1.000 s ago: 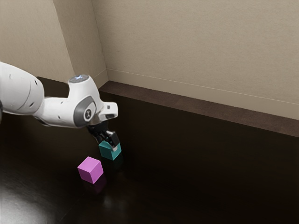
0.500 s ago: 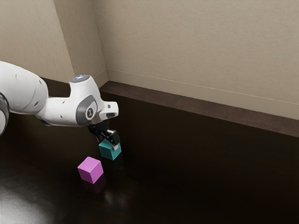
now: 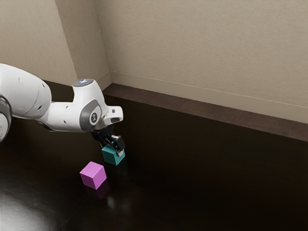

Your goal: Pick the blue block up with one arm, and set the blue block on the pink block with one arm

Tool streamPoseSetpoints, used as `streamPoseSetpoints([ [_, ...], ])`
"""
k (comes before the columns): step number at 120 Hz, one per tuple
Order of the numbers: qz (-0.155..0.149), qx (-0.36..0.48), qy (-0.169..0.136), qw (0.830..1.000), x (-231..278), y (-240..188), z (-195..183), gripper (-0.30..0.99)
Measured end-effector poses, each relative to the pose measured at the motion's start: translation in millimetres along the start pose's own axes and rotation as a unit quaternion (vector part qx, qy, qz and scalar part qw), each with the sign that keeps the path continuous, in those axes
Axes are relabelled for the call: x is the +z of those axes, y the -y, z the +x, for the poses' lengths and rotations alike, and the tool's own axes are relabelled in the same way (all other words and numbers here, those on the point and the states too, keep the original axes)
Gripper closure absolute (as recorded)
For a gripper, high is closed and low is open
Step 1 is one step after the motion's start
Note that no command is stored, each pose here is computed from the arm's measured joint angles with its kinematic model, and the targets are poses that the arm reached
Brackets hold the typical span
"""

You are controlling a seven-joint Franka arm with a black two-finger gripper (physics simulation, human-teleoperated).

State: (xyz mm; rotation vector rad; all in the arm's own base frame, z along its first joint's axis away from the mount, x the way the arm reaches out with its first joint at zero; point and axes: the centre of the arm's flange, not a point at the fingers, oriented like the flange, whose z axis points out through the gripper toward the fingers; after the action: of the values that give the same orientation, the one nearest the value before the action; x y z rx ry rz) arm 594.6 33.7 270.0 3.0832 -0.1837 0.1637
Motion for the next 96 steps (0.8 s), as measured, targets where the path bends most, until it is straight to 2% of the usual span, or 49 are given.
streamPoseSetpoints([
  [67, 0.001, -0.001, 0.007, 1.000, 7.5, -2.7, -1.7, 0.03],
  [96, 0.006, 0.005, 0.008, 1.000, 7.4, -4.5, -1.1, 0.33],
])
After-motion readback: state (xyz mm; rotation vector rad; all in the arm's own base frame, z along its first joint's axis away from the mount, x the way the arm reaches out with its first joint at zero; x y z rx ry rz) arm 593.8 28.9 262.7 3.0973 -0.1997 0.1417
